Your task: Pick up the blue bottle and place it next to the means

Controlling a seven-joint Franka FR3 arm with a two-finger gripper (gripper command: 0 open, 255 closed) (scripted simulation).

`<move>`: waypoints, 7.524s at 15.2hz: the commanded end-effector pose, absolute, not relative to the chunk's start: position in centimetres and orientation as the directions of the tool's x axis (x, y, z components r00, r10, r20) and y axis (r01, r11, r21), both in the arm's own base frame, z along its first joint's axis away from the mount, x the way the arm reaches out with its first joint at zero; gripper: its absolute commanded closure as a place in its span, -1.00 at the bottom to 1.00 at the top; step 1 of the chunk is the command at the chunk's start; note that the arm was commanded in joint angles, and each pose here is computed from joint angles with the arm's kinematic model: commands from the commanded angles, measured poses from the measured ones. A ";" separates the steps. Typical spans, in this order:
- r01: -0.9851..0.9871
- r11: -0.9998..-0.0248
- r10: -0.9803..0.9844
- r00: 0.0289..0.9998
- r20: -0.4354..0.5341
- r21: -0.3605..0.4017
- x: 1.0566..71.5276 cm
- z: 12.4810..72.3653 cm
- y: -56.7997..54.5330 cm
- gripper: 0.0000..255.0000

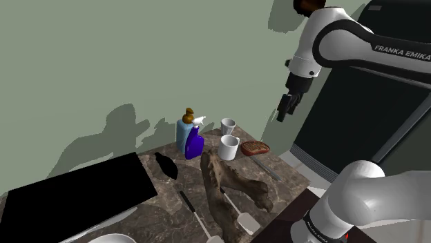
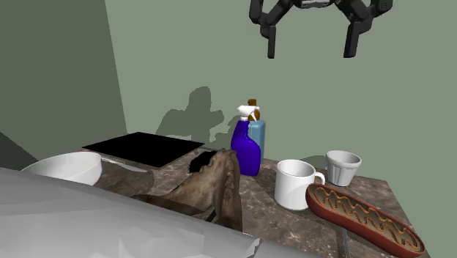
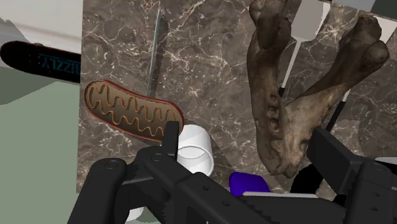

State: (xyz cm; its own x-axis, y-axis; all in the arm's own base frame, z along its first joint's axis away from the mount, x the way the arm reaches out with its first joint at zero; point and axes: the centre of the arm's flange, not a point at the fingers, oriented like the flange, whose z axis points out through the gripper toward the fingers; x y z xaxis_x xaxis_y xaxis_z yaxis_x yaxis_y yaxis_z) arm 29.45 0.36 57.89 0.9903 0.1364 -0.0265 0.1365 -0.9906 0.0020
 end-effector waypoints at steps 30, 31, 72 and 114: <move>0.181 -0.983 0.182 0.982 -0.046 -0.013 63.5 48.8 15.8 -1.00; 0.183 -0.983 0.183 0.982 -0.046 -0.014 64.7 48.5 16.4 -1.00; 0.187 -0.982 0.187 0.981 -0.048 -0.015 67.5 50.5 17.9 1.00; 0.187 -0.982 0.187 0.981 -0.048 -0.015 38.8 47.0 48.8 1.00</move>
